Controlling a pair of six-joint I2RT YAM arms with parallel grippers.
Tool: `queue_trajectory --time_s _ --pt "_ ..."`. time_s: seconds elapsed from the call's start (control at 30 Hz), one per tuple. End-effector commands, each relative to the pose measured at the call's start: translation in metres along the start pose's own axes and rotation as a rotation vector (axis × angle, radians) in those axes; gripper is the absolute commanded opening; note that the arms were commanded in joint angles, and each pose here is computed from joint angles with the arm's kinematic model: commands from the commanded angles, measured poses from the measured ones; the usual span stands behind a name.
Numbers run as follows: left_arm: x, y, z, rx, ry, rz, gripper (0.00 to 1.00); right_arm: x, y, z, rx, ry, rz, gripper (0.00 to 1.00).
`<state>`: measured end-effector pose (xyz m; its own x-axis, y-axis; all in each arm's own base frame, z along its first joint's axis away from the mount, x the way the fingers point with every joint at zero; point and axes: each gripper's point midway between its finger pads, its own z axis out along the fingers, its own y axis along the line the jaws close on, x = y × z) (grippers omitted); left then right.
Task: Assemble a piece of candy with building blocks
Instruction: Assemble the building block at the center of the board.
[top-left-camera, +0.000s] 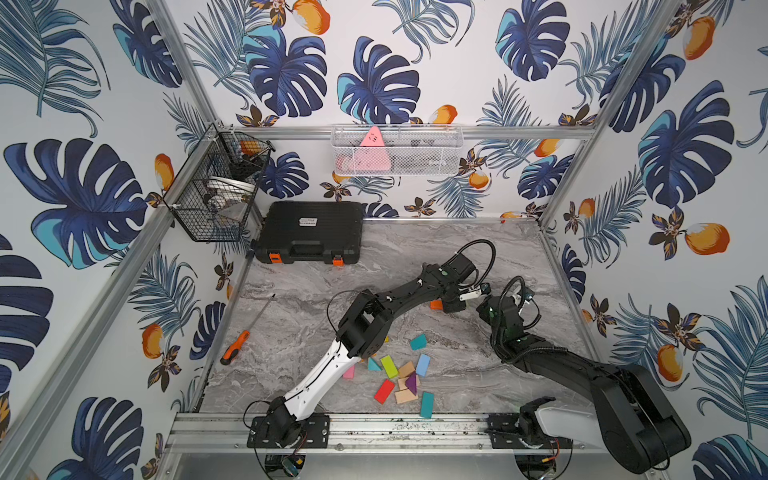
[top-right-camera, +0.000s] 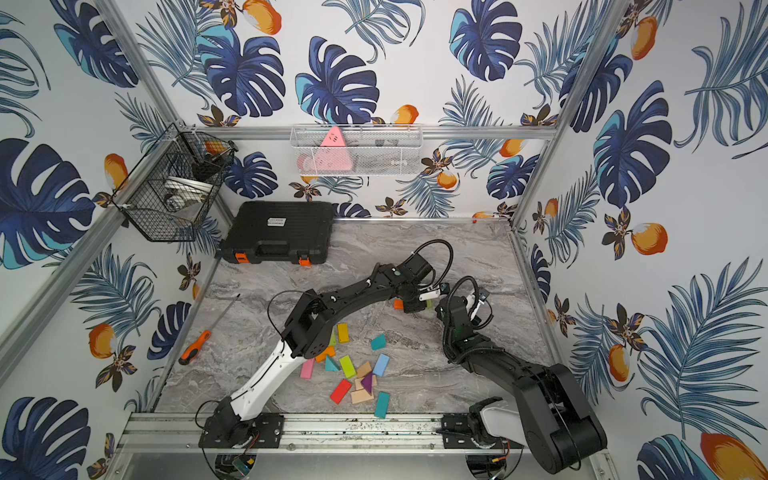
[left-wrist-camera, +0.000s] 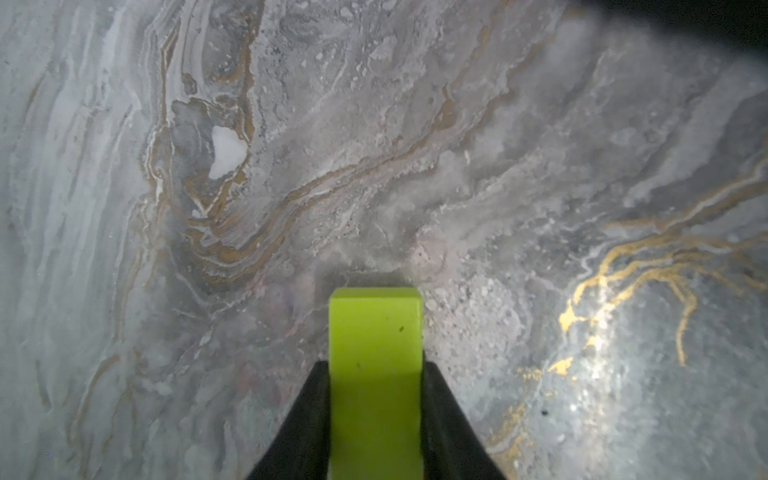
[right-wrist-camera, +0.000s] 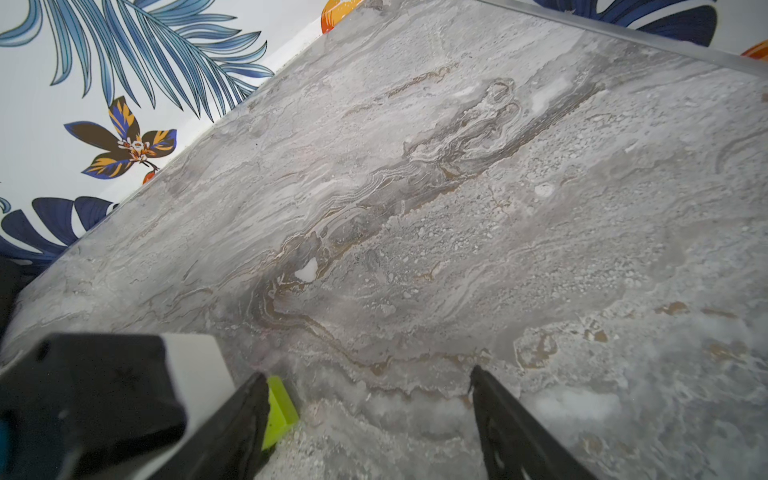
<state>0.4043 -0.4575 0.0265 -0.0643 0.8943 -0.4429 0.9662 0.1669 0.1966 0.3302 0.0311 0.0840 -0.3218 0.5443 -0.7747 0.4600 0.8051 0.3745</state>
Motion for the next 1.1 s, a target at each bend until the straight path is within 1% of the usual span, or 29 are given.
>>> queue_trajectory --time_s 0.0,0.13,0.47,0.57,0.67,0.73,0.83,0.9,0.97,1.07 --pt "0.015 -0.014 0.002 0.053 0.056 0.03 0.28 -0.005 0.019 0.0 -0.071 0.003 0.023 0.79" --pt "0.021 -0.015 0.004 0.05 0.073 0.032 0.31 -0.005 0.02 0.0 -0.078 0.005 0.023 0.79" --pt "0.012 -0.009 -0.002 0.021 0.046 0.022 0.58 -0.002 0.022 0.001 -0.086 0.017 0.016 0.8" --pt "0.007 -0.005 -0.007 0.001 0.031 0.013 0.62 -0.003 0.022 0.001 -0.088 0.013 0.015 0.8" --pt "-0.006 0.0 -0.021 -0.019 -0.006 0.006 0.65 -0.003 0.023 0.001 -0.089 0.011 0.01 0.8" --pt "-0.018 0.003 -0.034 -0.038 -0.038 -0.001 0.66 -0.004 0.023 0.0 -0.091 0.009 0.007 0.8" --pt "-0.038 0.01 -0.062 -0.075 -0.098 -0.021 0.67 -0.006 0.025 -0.001 -0.105 0.002 -0.004 0.81" --pt "-0.053 0.02 -0.094 -0.126 -0.148 -0.047 0.67 -0.007 0.026 -0.003 -0.115 -0.004 -0.013 0.81" --pt "-0.062 0.031 -0.124 -0.191 -0.182 -0.081 0.67 -0.008 0.026 -0.004 -0.116 -0.005 -0.017 0.82" --pt "-0.068 0.045 -0.188 -0.301 -0.244 -0.171 0.67 -0.006 0.034 -0.006 -0.16 0.013 -0.041 0.82"
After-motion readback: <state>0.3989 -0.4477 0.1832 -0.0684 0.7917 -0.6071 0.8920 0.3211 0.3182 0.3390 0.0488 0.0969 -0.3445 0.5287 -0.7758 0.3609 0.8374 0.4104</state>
